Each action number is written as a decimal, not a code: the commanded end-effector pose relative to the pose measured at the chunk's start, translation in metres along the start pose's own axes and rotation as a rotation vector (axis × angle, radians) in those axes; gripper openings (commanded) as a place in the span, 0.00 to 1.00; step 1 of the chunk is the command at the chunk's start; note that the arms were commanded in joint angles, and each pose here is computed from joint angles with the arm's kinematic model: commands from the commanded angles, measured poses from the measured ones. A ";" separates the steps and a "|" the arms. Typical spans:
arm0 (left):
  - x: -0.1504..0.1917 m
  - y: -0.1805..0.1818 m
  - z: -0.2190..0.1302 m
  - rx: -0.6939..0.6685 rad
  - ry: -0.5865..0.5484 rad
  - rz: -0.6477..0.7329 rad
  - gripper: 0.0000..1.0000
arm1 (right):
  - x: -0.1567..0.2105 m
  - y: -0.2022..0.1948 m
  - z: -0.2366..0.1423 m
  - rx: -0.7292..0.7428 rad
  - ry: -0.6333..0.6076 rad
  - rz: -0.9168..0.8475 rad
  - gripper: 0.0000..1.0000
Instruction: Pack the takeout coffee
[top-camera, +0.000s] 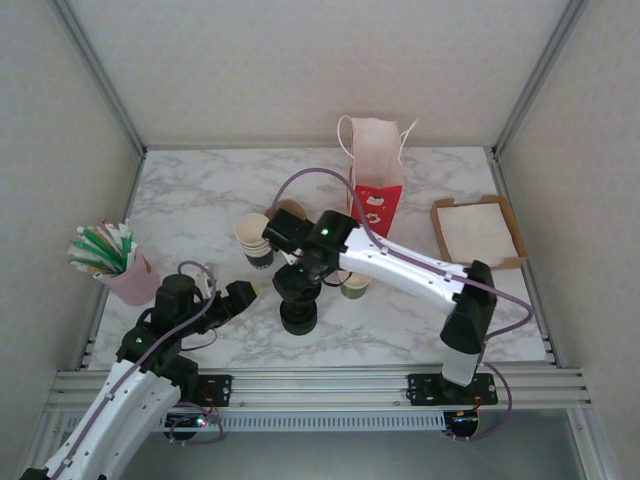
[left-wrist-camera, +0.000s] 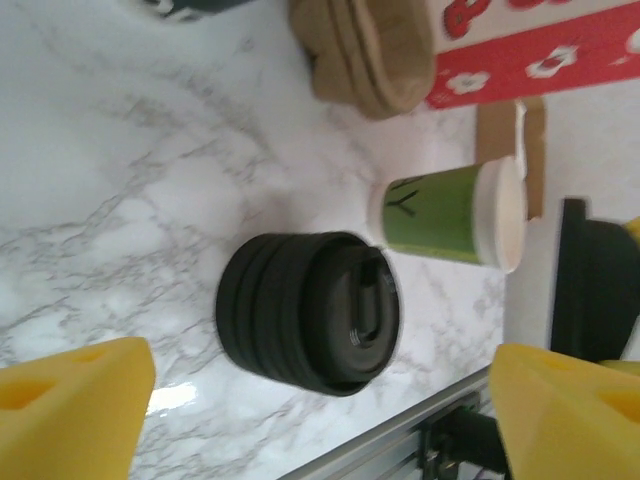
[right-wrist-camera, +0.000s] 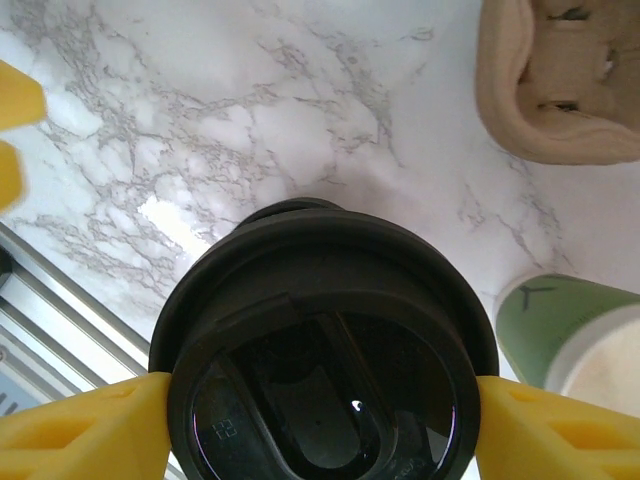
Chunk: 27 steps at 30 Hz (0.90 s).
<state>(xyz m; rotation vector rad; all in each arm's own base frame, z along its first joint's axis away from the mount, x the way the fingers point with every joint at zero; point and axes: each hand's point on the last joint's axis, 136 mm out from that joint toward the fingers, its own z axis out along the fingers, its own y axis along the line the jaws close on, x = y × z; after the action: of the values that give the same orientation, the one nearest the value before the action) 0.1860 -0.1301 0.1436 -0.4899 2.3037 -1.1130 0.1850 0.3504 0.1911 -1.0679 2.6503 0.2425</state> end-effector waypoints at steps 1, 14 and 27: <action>-0.014 -0.014 -0.009 0.004 -0.051 0.027 0.97 | -0.002 -0.020 -0.017 0.032 -0.097 0.071 0.75; -0.038 -0.074 0.001 0.081 -0.074 0.113 1.00 | 0.049 -0.109 -0.036 0.148 -0.213 0.296 0.76; -0.038 -0.113 0.048 0.115 -0.107 0.237 1.00 | 0.052 -0.138 -0.008 0.183 -0.141 0.373 0.76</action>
<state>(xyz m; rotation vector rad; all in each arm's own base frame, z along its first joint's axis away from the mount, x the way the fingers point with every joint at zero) 0.2412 -0.1996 0.1936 -0.2504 2.2467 -1.0571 0.2381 0.2110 0.1762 -0.4960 2.6517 0.1402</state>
